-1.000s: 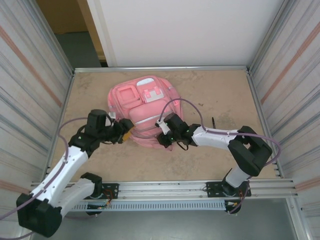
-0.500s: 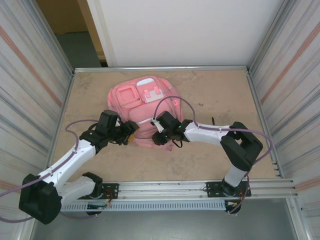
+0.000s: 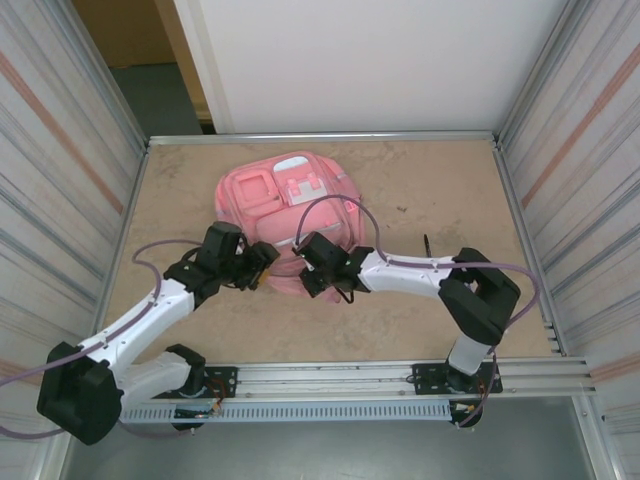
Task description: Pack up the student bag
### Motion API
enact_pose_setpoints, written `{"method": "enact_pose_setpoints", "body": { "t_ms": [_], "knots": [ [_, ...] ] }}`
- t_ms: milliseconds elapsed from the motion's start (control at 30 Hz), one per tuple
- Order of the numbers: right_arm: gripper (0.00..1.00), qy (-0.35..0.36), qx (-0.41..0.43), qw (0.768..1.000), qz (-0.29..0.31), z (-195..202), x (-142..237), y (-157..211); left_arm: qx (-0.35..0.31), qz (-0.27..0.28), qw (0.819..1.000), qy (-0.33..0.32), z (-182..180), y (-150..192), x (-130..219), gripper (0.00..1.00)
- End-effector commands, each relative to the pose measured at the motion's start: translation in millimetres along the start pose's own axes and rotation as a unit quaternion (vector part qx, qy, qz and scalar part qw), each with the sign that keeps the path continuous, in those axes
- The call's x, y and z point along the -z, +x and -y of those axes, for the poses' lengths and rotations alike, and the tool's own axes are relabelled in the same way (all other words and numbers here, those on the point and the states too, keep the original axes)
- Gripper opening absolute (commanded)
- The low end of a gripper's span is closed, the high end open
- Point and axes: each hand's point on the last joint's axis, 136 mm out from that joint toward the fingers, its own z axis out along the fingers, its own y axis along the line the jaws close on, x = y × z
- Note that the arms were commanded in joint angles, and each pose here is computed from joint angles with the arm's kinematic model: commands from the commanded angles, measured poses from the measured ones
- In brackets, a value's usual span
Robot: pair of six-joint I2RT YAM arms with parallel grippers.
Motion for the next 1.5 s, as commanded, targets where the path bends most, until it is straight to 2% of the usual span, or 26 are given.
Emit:
{"method": "enact_pose_setpoints", "body": {
  "t_ms": [0,200,367,467,633,767,867,1100,1267,1467],
  "knots": [
    [0.0,-0.048,-0.024,0.992,0.112,-23.5,39.6,-53.9,0.014,0.026,1.0,-0.008,-0.4,-3.7,-2.6,0.54],
    [0.0,-0.076,-0.039,0.984,0.158,-31.8,69.6,-79.0,0.034,0.048,0.998,-0.002,4.0,-7.4,-3.2,0.57],
    [0.0,-0.103,-0.048,0.98,0.164,-41.2,73.1,-82.1,0.037,0.084,0.996,-0.009,3.8,-17.5,0.4,0.58],
    [0.0,-0.123,-0.05,0.977,0.164,-52.0,71.9,-81.0,0.042,0.108,0.993,-0.024,-4.7,-24.9,1.2,0.56],
    [0.0,-0.137,-0.049,0.978,0.15,-69.4,68.1,-74.0,0.068,0.14,0.987,-0.029,-18.3,-33.7,-2.7,0.36],
    [0.0,-0.126,-0.043,0.984,0.12,-72.6,60.3,-60.9,0.052,0.169,0.984,-0.033,-17.5,-43.3,3.5,0.17],
    [0.0,-0.085,-0.046,0.99,0.097,-55.4,54.6,-47.1,0.04,0.177,0.983,-0.031,-13.7,-47.3,7.5,0.0],
    [0.0,0.02,-0.06,0.997,0.044,11.0,49.3,-10.6,0.034,0.177,0.983,-0.023,-13.0,-59.9,23.7,0.0],
    [0.0,0.026,-0.093,0.994,0.043,39.8,57.5,1.5,0.032,0.182,0.983,-0.021,-17.4,-71.8,35.9,0.0],
    [0.0,0.04,-0.112,0.991,0.059,69.8,71.4,4.1,0.026,0.141,0.99,-0.009,-23.6,-91.9,36.8,0.0]
  ]
}}
